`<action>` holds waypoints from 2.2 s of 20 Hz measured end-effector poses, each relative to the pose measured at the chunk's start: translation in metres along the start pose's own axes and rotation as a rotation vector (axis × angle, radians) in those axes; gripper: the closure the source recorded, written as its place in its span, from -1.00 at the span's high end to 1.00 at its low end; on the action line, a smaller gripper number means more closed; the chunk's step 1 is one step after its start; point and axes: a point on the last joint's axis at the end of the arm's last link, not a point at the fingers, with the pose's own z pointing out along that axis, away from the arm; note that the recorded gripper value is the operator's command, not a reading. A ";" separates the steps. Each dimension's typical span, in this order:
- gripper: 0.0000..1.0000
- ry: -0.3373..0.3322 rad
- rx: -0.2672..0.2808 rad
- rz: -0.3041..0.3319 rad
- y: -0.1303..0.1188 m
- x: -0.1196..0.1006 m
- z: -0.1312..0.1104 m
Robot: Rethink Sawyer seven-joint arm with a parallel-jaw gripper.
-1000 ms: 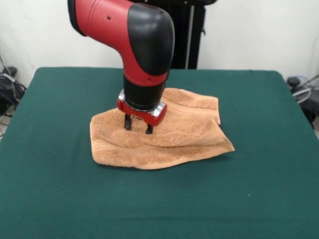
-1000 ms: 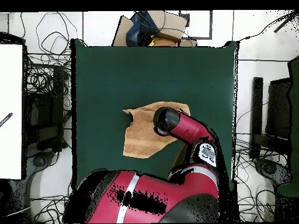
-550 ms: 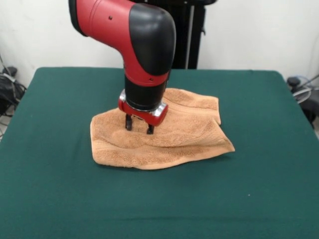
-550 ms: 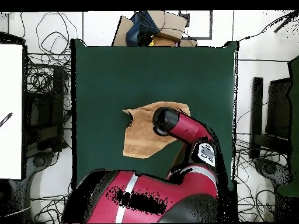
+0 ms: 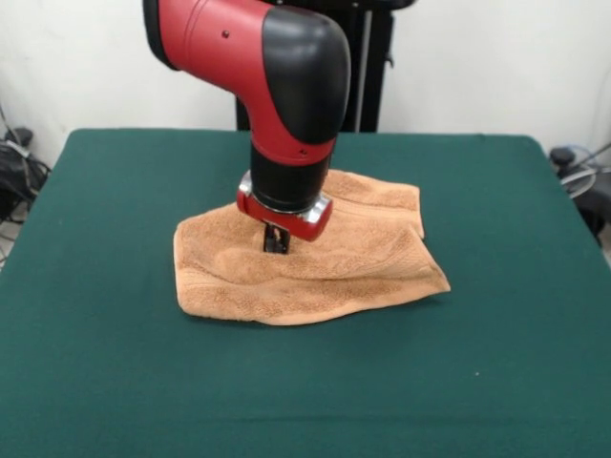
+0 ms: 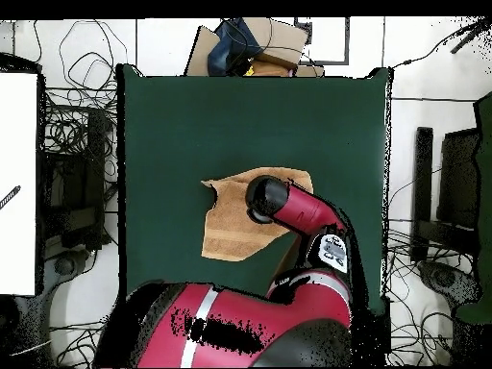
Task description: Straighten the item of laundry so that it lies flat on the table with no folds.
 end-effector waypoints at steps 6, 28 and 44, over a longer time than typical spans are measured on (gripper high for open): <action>-1.00 -0.001 -0.001 -0.001 0.001 0.001 -0.003; -1.00 -0.107 -0.034 0.006 0.010 -0.011 -0.006; -1.00 -0.138 -0.032 0.005 0.012 -0.003 0.005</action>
